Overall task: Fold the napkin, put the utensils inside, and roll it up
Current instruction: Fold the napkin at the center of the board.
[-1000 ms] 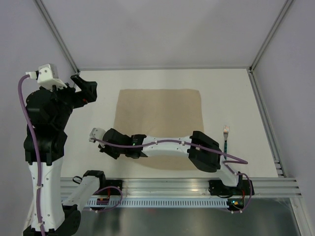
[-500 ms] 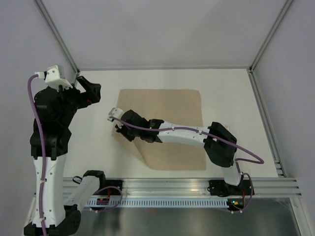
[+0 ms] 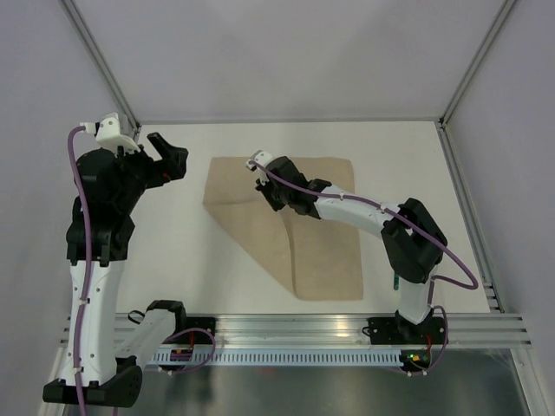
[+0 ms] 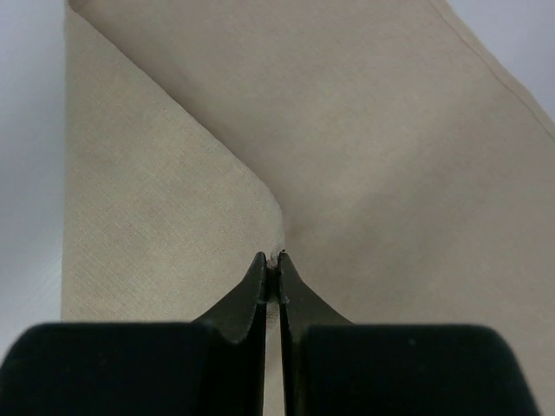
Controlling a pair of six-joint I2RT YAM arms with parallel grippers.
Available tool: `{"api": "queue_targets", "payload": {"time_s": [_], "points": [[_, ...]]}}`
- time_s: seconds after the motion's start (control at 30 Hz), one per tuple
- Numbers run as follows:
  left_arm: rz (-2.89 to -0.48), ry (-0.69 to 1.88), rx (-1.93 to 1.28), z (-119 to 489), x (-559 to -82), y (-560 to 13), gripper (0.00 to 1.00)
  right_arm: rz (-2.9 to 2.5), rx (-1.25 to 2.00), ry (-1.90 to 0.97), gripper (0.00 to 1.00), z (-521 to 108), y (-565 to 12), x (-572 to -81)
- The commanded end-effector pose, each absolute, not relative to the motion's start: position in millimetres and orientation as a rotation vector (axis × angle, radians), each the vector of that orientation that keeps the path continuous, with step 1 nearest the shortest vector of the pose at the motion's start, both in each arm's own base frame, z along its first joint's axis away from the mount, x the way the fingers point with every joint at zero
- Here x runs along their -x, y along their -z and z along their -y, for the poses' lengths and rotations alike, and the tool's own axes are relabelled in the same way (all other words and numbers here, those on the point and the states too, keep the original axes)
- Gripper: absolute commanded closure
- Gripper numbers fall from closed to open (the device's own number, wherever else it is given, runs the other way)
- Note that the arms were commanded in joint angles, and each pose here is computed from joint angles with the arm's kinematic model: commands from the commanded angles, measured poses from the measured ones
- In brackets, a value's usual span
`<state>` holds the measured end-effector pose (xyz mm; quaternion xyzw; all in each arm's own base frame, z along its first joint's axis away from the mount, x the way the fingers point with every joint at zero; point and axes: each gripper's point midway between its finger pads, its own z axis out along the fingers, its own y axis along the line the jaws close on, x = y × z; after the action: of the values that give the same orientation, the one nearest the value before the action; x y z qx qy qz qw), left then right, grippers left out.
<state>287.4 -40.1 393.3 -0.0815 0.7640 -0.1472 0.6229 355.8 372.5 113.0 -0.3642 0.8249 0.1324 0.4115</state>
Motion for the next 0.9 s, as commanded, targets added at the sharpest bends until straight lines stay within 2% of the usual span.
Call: {"api": "queue_targets", "payload": {"time_s": [0.0,0.87], "points": [[-1.712,0.370,0.170,44,-291,-403,0.00,-2.022,0.848,-0.294,0.99,-350,-141,-379],[-1.765,0.386,0.156,49,-314,-377,0.00,-2.101,0.532,-0.119,0.99,-217,-125,-493]]}}
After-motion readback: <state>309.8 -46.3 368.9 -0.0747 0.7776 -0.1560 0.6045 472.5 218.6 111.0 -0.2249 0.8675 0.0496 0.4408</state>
